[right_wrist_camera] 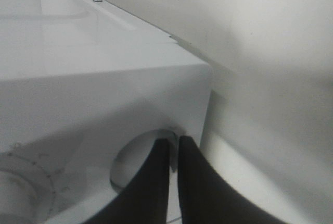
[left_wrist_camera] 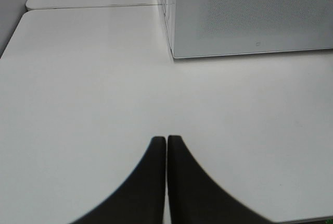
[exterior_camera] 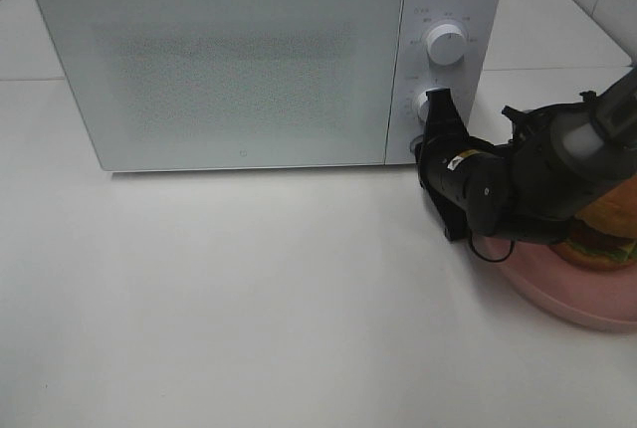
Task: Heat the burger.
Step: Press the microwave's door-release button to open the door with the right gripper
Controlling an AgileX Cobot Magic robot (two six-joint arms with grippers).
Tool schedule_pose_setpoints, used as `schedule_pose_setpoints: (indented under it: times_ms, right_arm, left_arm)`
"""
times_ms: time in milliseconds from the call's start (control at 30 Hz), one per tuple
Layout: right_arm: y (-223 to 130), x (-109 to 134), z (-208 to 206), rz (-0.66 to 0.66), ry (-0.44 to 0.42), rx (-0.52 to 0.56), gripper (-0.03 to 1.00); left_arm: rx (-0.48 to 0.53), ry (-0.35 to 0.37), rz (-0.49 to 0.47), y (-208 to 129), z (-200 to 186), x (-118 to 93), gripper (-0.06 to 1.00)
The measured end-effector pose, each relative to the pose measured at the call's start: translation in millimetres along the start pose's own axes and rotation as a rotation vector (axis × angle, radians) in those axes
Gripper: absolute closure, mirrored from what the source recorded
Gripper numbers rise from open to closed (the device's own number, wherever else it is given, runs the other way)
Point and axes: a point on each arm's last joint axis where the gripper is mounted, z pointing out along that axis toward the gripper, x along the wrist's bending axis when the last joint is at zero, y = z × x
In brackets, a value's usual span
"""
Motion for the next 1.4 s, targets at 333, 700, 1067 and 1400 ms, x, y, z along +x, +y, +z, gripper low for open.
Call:
schedule_pose_setpoints:
  times_ms: [333, 700, 1067, 1400]
  right_arm:
    - [-2, 2, 3, 0.020, -0.034, 0.008, 0.95]
    - [-2, 3, 1, 0.019, -0.032, 0.013, 0.94]
    - [2, 5, -6, -0.021, 0.013, 0.062, 0.95]
    - [4, 5, -7, -0.016, 0.037, 0.066, 0.96]
  left_arm:
    - [0.000, 0.000, 0.000, 0, 0, 0, 0.94]
    - [0.000, 0.000, 0.000, 0, 0, 0, 0.94]
    - [0.000, 0.000, 0.000, 0, 0, 0, 0.94]
    - [0.000, 0.000, 0.000, 0, 0, 0, 0.94]
